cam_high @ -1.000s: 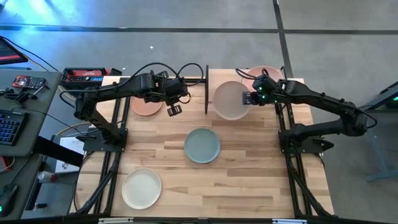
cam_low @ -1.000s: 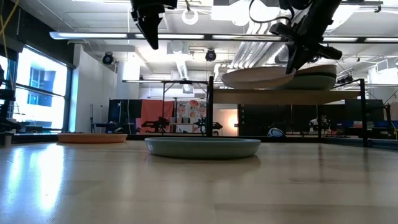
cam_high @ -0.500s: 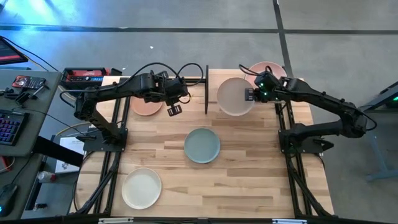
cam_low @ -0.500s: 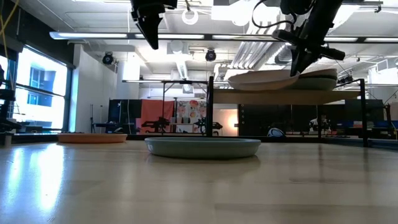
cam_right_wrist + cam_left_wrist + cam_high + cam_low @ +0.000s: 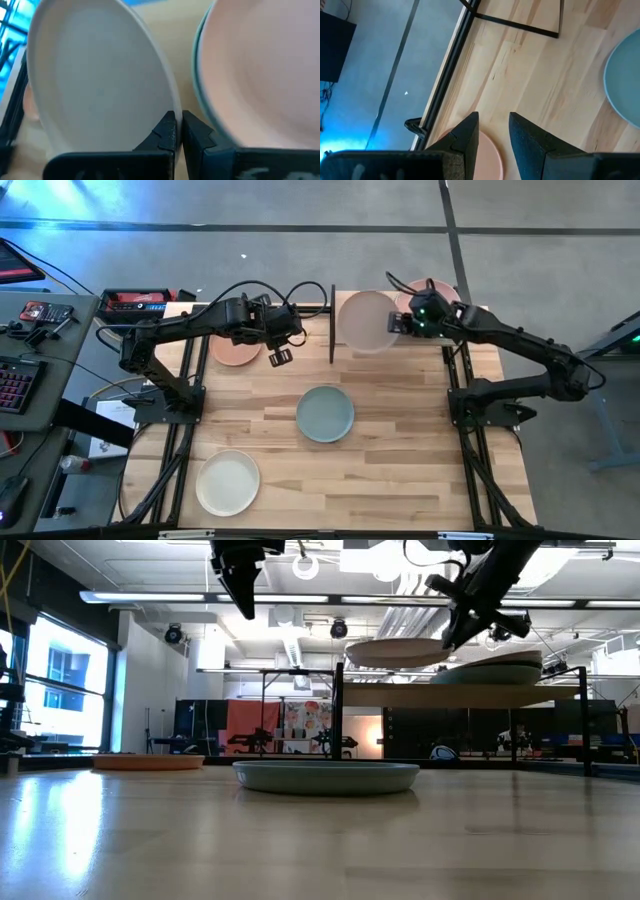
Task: Place and stack plates onto a shelf
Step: Put the light brown plate on the shelf, then adjust the plates on the shelf, then stack the brown on top of the light brown plate on the shelf
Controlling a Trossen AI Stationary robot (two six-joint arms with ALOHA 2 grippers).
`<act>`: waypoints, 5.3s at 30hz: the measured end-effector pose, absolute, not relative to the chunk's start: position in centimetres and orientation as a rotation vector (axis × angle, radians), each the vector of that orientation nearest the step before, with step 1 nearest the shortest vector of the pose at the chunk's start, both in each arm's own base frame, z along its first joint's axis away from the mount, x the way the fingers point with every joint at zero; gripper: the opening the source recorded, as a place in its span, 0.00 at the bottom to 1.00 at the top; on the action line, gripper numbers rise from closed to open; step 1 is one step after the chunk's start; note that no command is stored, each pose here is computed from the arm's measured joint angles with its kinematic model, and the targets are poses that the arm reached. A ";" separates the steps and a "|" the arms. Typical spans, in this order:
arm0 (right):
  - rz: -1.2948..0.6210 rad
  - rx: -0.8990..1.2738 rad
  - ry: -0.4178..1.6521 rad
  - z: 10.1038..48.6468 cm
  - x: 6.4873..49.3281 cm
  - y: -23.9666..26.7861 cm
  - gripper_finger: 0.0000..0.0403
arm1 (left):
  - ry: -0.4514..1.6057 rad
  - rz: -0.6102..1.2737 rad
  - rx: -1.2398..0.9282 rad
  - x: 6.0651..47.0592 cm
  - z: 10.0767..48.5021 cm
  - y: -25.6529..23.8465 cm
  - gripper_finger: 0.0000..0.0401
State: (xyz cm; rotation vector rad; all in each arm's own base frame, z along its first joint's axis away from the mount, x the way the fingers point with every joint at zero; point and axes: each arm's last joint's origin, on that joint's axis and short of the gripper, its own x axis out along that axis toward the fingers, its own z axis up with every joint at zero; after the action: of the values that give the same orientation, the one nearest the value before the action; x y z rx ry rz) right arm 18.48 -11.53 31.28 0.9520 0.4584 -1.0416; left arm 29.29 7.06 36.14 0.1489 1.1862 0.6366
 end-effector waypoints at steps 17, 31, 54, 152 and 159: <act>-1.112 0.890 0.441 30.0 20.0 -14.1 0.00 | 1.186 0.636 0.149 29.3 36.1 7.1 0.24; -1.097 0.905 0.446 29.9 20.0 -14.1 0.00 | 1.183 0.639 0.146 29.3 36.1 7.1 0.24; -1.135 0.889 0.406 30.1 20.0 -14.2 0.14 | 1.176 0.649 0.132 29.3 36.2 7.1 0.24; -0.943 0.988 0.558 28.4 21.3 -14.8 0.10 | 1.097 0.657 0.118 30.0 36.5 7.2 0.24; -0.799 1.029 0.488 29.4 22.1 -14.1 0.10 | 1.124 0.615 0.087 29.8 36.3 7.0 0.24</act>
State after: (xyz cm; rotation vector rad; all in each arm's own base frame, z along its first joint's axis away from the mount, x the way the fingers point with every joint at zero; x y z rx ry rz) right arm 22.08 -14.09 29.37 1.0289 0.4883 -0.7987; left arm 29.81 7.04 36.28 0.0867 1.1242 0.6148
